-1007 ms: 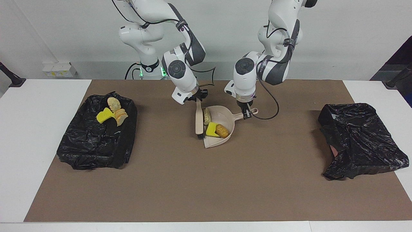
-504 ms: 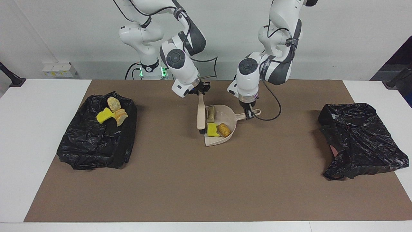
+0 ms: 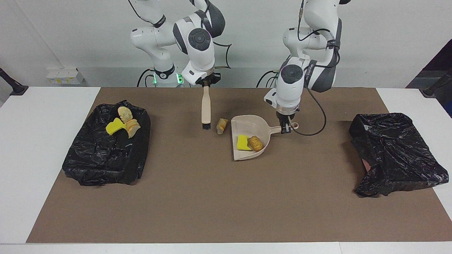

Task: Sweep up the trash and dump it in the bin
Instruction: 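Sweep the last tan piece into the dustpan with the right gripper's brush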

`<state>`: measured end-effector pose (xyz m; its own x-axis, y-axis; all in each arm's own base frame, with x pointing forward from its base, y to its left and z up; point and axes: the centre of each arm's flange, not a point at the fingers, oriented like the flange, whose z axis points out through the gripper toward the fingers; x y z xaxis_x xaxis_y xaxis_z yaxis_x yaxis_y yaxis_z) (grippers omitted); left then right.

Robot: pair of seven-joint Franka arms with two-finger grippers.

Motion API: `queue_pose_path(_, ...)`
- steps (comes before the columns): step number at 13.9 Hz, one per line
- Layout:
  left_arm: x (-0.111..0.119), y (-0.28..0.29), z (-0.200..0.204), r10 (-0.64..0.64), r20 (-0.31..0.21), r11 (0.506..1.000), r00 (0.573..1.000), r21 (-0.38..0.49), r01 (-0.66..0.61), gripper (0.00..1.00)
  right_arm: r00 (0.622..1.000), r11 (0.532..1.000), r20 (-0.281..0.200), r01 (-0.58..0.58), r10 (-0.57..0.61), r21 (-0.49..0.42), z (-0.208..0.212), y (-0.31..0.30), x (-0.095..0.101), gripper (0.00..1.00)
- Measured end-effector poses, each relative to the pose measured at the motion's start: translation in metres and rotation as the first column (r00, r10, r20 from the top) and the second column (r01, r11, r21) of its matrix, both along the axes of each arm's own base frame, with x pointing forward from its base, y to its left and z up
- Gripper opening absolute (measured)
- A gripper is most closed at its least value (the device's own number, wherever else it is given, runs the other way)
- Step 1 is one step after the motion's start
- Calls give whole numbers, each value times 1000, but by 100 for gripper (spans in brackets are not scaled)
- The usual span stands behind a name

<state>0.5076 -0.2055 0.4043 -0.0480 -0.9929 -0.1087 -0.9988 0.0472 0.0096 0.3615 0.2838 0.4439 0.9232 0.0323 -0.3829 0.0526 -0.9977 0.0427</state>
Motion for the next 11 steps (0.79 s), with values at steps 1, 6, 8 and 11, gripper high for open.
queue_pose_path(1, -4, 1, -2, -2, -5, 1000, 1000, 3, 2, 31, 1000, 1000, -2, -2, 2, -5, -2, -1, -4, 26)
queue_pose_path(6, -16, 24, -40, 30, -46, 999, 999, 17, -29, 31, 999, 998, -5, 47, -47, 43, -46, 0, -4, 26)
queue_pose_path(8, -17, 26, -47, 28, -23, 1000, 999, 3, -28, 31, 998, 995, -11, 61, -60, 84, -62, 13, -4, 26)
queue_pose_path(11, -23, 18, -52, 74, -13, 997, 997, 3, -74, 31, 996, 985, -10, 89, -89, 149, -89, 46, -8, 26)
